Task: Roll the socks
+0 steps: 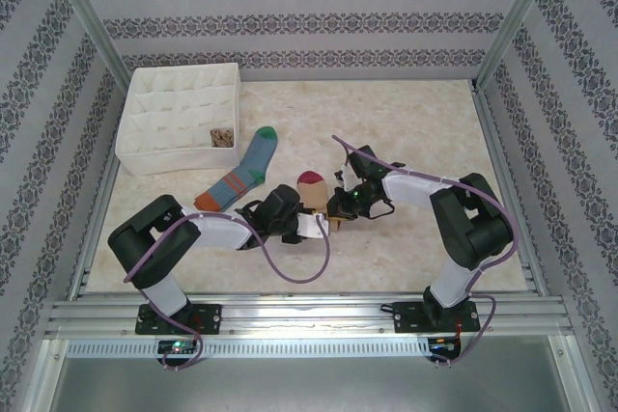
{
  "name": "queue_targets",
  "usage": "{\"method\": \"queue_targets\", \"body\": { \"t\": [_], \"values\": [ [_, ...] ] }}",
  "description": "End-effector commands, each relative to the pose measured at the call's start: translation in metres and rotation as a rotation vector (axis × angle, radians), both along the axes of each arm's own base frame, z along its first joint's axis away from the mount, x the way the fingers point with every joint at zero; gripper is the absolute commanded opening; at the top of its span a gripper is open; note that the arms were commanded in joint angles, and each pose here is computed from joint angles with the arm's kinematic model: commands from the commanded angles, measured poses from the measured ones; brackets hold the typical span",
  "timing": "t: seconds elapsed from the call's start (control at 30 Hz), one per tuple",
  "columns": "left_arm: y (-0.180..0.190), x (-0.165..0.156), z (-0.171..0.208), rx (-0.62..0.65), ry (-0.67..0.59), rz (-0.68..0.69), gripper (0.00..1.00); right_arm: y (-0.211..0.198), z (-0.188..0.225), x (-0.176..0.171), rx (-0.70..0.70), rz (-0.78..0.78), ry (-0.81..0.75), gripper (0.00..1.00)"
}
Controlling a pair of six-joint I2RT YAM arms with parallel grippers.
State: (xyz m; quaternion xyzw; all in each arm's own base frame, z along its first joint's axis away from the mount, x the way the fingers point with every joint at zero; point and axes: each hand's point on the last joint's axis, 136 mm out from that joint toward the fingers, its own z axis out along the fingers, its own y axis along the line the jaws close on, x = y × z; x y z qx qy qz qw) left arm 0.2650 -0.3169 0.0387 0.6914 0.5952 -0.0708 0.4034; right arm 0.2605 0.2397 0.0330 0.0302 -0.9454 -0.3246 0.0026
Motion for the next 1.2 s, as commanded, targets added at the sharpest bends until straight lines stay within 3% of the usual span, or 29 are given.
{"method": "queue_targets", "body": {
  "t": [0.0, 0.07, 0.2, 0.3, 0.7, 0.9, 1.17],
  "values": [
    [-0.007, -0.010, 0.000, 0.015, 0.060, -0.032, 0.09, -0.006, -0.014, -0.022, -0.054, 0.014, 0.087, 0.14],
    [-0.008, -0.017, 0.000, 0.008, 0.121, -0.034, 0.00, -0.006, -0.011, -0.021, -0.048, 0.010, 0.072, 0.20],
    [-0.008, -0.032, -0.004, -0.020, 0.337, -0.026, 0.00, -0.006, 0.003, -0.012, -0.004, -0.011, -0.020, 0.43],
    [-0.009, -0.039, -0.006, -0.057, 0.478, 0.004, 0.00, -0.007, 0.016, -0.004, 0.044, -0.031, -0.100, 0.50],
    [-0.004, -0.028, 0.002, -0.241, 0.889, 0.121, 0.00, 0.004, 0.030, 0.014, 0.163, 0.012, -0.308, 0.54],
    [0.004, -0.017, -0.003, -0.278, 0.974, 0.184, 0.00, 0.013, 0.026, 0.017, 0.209, 0.051, -0.319, 0.54],
    [0.026, 0.009, -0.028, -0.288, 1.079, 0.433, 0.00, 0.016, 0.017, -0.001, 0.242, 0.097, -0.275, 0.49]
  ]
}}
